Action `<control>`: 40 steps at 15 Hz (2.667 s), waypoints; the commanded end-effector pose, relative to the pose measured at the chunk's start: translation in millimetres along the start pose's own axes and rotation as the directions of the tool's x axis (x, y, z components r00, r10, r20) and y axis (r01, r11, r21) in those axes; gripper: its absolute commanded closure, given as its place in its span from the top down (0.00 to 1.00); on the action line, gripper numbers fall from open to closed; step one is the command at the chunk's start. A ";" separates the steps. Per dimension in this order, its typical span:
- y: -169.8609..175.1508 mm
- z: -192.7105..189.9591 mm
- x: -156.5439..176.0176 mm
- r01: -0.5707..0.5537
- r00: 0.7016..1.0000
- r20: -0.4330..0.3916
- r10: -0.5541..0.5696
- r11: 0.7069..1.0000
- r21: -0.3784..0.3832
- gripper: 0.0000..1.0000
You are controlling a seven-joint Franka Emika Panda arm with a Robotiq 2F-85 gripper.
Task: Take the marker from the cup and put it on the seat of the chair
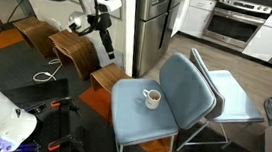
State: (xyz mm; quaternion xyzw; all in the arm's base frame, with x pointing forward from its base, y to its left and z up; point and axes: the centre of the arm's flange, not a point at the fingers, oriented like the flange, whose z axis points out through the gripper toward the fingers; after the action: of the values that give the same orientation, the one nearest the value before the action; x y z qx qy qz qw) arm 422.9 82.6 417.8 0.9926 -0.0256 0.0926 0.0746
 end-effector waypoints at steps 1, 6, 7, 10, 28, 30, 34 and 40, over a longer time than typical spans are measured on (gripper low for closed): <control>-10.2 28.4 31.7 0.137 0.990 -0.014 -0.138 0.990 -0.024 1.00; -34.6 82.0 91.2 0.340 0.940 0.006 -0.340 0.940 -0.029 1.00; -39.5 93.3 107.4 0.370 0.929 0.020 -0.369 0.929 -0.031 1.00; -46.0 126.4 162.7 0.469 0.880 0.086 -0.467 0.883 0.001 1.00; -42.2 201.1 215.3 0.638 0.728 0.268 -0.632 0.767 0.076 1.00; -45.4 220.8 212.0 0.723 0.638 0.276 -0.719 0.683 0.106 1.00; -50.3 270.9 200.0 0.783 0.522 0.306 -0.796 0.590 0.196 1.00; -51.0 332.6 208.1 0.784 0.507 0.266 -0.820 0.567 0.252 1.00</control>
State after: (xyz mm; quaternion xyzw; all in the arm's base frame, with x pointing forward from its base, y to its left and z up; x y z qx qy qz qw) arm 667.1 78.4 136.8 0.8929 0.4209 -0.1457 0.0665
